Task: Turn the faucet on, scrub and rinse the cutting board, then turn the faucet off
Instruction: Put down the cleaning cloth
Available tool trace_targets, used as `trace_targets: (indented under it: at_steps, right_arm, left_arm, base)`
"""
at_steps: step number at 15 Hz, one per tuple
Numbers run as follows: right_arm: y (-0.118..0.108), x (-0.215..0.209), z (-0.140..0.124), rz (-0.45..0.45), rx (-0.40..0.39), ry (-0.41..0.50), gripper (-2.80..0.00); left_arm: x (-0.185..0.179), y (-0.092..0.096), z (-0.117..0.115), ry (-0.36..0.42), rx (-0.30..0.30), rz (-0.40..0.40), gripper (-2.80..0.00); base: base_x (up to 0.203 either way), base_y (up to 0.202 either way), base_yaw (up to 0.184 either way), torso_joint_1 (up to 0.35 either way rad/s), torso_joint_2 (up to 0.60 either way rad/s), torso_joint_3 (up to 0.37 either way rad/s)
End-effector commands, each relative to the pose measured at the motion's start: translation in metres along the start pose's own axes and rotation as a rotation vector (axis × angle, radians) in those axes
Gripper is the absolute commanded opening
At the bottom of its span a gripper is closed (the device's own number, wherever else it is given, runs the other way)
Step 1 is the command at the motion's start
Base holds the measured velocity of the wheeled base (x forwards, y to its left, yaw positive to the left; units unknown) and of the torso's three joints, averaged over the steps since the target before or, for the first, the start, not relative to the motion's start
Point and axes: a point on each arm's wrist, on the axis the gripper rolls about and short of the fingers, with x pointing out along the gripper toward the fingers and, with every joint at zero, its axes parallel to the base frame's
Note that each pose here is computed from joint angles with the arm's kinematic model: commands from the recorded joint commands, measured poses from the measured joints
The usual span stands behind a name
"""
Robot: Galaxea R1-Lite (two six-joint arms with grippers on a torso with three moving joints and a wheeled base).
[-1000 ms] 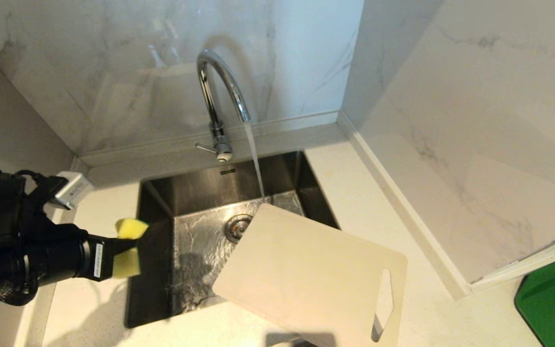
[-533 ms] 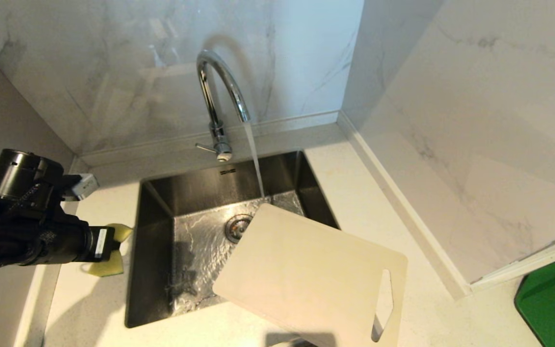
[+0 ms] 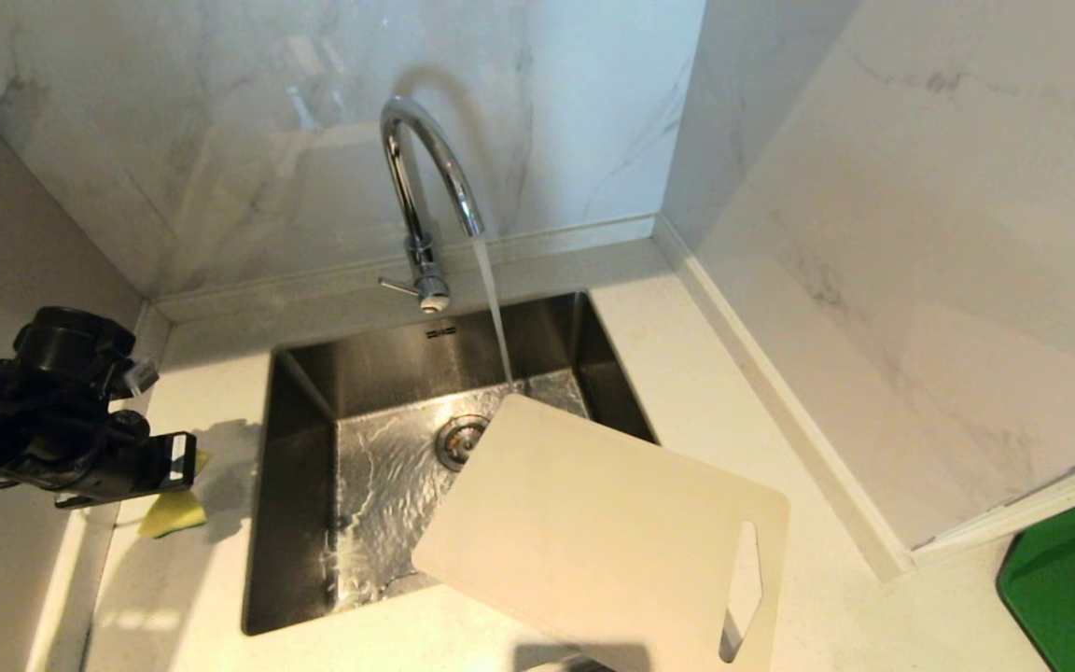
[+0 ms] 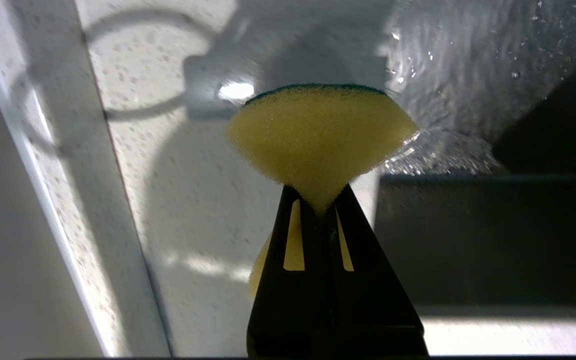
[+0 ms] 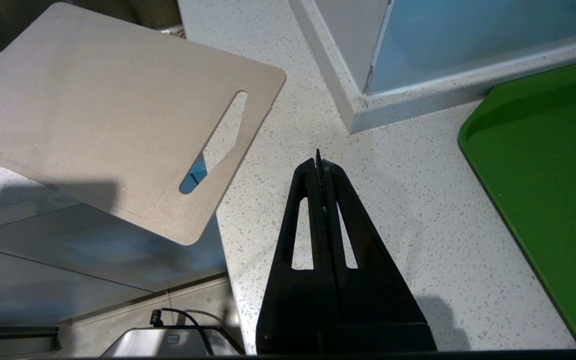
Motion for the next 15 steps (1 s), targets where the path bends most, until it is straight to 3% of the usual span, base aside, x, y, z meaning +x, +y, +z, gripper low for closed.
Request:
trace_targets:
  at_steps: [1,8,9,15]
  right_arm:
    - [0.000,0.000,0.000,0.000,0.000,0.000,-2.80]
    - [0.000,0.000,0.000,0.000,0.000,0.002,-2.80]
    - [0.000,0.000,0.000,0.000,0.000,0.002,-2.80]
    - [0.000,0.000,0.000,0.000,0.000,0.000,-2.80]
  left_arm:
    - [0.027,0.011,0.009,0.035,-0.033,0.033,-2.80]
    - [0.041,0.017,0.023,0.028,-0.054,0.044,-2.80]
    - [0.043,0.018,0.022,0.040,-0.052,0.046,0.00]
    - [0.041,0.016,0.027,0.021,-0.050,0.042,0.00]
  base:
    - [0.000,0.000,0.000,0.000,0.00,0.000]
    - [0.000,0.000,0.000,0.000,0.00,0.000]
    - [0.000,0.000,0.000,0.000,0.00,0.000]
    - [0.000,0.000,0.000,0.000,0.00,0.000]
